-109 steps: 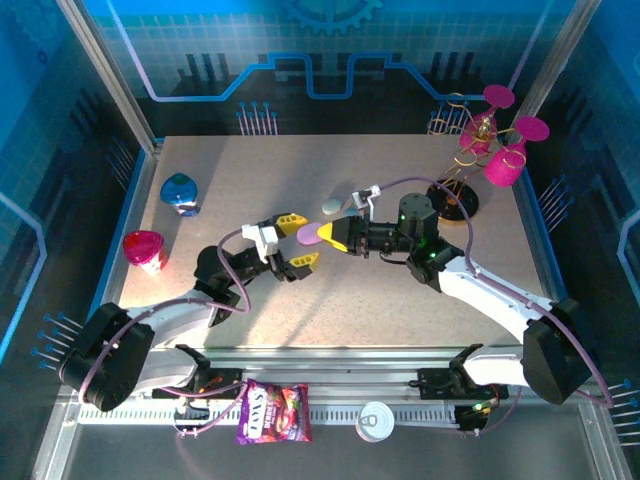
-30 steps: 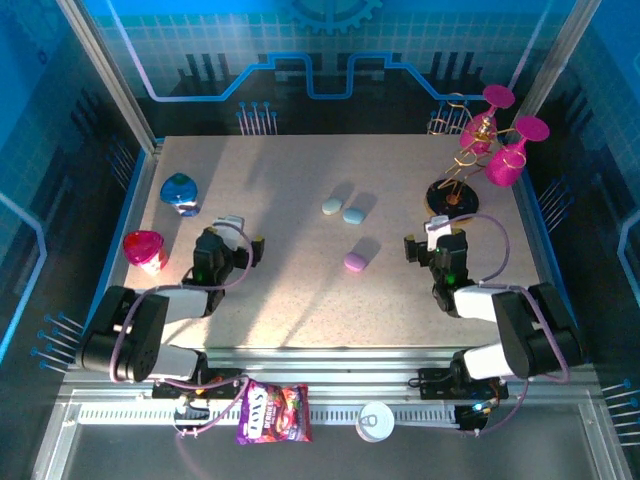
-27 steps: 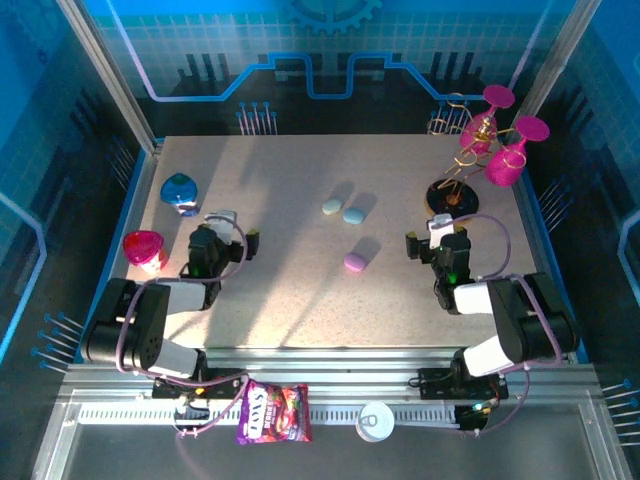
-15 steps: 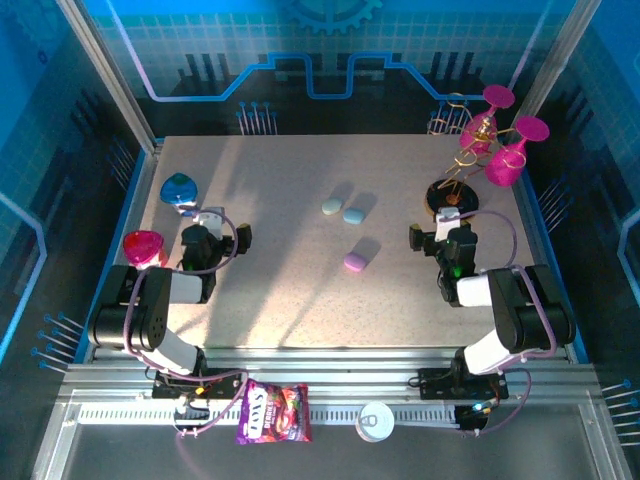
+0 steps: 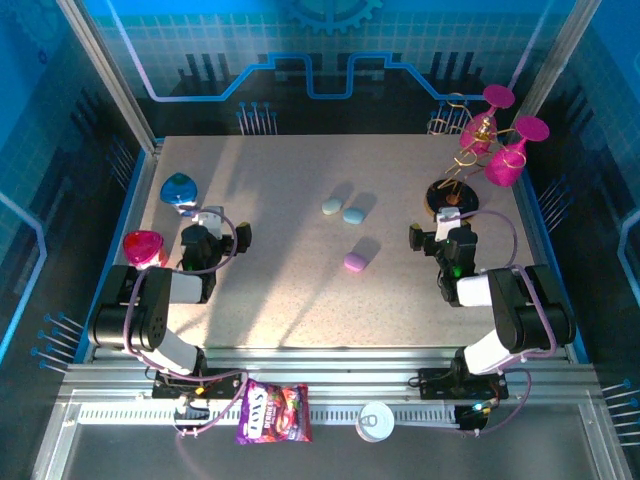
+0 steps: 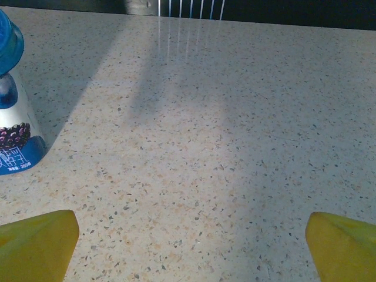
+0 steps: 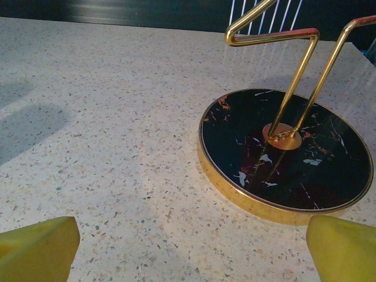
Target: Insert the wireless bluetooth earbuds into the charging case
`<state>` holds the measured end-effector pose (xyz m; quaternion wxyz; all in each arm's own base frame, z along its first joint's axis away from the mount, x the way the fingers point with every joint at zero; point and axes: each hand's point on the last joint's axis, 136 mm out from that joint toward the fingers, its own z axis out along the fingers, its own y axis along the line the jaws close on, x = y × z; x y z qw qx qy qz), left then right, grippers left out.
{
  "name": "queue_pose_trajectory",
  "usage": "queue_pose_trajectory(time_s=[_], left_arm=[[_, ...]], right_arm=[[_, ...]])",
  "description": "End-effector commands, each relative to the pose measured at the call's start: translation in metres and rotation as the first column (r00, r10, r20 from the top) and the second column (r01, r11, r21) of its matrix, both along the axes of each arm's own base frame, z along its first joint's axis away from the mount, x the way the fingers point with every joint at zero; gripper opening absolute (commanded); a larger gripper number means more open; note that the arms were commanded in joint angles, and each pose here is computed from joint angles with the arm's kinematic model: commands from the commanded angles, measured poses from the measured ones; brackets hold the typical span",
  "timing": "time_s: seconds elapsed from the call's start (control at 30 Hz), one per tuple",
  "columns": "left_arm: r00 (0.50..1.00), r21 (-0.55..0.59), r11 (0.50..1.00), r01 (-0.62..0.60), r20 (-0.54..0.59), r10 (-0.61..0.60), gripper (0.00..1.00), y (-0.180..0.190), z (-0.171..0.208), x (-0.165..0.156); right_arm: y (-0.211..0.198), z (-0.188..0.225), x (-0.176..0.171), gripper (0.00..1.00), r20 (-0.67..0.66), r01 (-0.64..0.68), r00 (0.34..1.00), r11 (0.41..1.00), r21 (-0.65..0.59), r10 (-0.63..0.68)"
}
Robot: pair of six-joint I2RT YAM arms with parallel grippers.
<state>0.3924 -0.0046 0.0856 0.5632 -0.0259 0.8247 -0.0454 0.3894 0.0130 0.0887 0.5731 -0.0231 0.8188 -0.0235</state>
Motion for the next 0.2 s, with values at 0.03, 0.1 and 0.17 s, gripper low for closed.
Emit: queue_pose_trajectory(time_s=[0.03,0.1,0.17], left_arm=[[0.999,-0.009,1.0,0.011,0.037,-0.011,0.99,-0.0011,0.0103,0.0066],[0.999,-0.009,1.0,0.012,0.037,-0.012,0.99,-0.0016,0.01,0.0065],[0.999,-0.01,1.0,0.013,0.04,-0.013,0.99,-0.0016,0.0108,0.0065]], right_arm=[[-0.0005,0.0112,0.0071,1.0,0.037,0.0,0.999,1.0,0.011,0.0],[-0.0003,0.011,0.007,1.0,0.036,-0.001,0.999,1.0,0.011,0.001],[-0.0006,0.0116,0.0063,1.0,0.042,0.0,0.999,1.0,0.011,-0.001]])
